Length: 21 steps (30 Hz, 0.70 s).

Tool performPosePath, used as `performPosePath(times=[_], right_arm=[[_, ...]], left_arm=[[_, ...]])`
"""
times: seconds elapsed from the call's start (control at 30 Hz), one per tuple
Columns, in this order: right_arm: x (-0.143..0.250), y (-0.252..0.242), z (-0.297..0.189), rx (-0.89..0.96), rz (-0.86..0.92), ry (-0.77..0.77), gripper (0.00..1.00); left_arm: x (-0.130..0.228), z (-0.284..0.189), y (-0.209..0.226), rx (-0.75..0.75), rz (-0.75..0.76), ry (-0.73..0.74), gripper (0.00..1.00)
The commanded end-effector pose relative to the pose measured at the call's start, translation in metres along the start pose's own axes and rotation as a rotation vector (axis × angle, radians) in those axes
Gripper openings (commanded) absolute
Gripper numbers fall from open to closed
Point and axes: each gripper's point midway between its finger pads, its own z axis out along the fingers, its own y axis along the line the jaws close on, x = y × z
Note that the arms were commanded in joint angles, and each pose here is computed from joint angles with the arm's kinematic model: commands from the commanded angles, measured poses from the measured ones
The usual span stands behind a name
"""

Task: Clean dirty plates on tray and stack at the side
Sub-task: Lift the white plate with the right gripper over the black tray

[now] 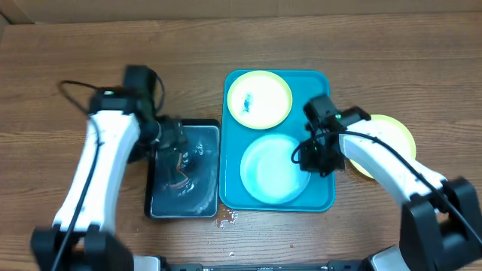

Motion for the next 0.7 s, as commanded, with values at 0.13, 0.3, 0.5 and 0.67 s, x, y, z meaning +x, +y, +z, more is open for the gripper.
performPosePath(times=[0.13,0.3,0.5,0.67], right_arm=[[-0.042,0.083,-0.114,0.13,-0.331,-0.429,0.04],[-0.038,0.147,-0.12,0.113,-0.467,-0.595,0.04],[-0.04,0.191,-0.107,0.165,-0.532,-0.722,0.04],[-0.035,0.201,-0.132,0.323,-0.534,-0.917,0.04]], left_arm=[[-0.012,-0.147,0.009,0.181,-0.029,-0.363,1.0],[0.004,-0.207,0.016,0.242,-0.029,-0.539,1.0],[0.025,-0.233,0.022,0.275,-0.023,-0.636,1.0],[0.036,-0.236,0.026,0.276,-0.024,-0.64,1.0]])
